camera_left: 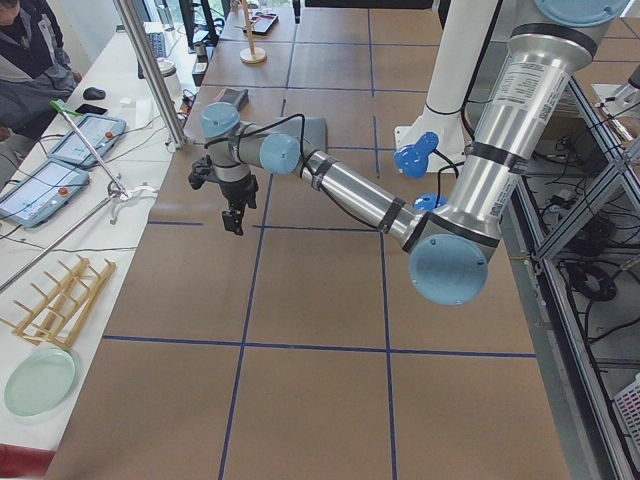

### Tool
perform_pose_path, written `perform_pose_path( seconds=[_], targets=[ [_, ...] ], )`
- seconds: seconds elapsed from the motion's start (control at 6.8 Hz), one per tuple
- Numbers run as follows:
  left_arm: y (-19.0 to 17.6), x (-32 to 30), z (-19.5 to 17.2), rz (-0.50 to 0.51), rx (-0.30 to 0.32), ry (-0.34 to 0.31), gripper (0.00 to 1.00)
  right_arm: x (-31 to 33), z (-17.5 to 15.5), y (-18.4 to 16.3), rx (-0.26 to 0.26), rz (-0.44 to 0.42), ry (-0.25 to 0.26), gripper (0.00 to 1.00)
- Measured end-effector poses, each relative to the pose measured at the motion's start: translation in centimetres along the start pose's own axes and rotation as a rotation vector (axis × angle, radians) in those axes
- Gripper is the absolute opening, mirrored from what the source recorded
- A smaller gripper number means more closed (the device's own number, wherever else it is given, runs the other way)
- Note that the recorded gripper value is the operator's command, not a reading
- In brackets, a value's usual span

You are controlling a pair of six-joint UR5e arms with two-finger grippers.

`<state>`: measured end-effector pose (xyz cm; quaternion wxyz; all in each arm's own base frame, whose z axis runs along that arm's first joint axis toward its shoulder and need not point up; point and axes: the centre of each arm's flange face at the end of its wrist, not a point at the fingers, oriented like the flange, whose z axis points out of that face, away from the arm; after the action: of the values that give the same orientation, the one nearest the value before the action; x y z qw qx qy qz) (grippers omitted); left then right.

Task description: Close laptop

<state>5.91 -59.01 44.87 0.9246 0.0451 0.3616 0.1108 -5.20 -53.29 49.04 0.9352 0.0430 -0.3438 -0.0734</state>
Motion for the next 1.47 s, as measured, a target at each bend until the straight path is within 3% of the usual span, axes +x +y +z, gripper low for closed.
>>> perform_pose_path(
  seconds=[0.29,0.59,0.88,1.47],
  targets=[
    [9.2,-12.3,1.1,-0.068,-0.053,-0.010,1.00,10.6,1.2,8.8,-0.044,-0.015,-0.017,1.00],
    [16.1,-16.7,4.2,-0.153,-0.118,0.003,1.00,14.0,2.8,13.6,-0.083,0.015,-0.029,1.00],
    [18.0,-17.6,4.4,-0.179,-0.125,-0.007,1.00,14.8,3.6,14.5,-0.099,0.034,-0.030,1.00],
    [17.3,-16.7,3.5,-0.139,-0.096,-0.019,1.00,14.7,3.5,14.4,-0.098,0.042,-0.029,1.00]
  ],
)
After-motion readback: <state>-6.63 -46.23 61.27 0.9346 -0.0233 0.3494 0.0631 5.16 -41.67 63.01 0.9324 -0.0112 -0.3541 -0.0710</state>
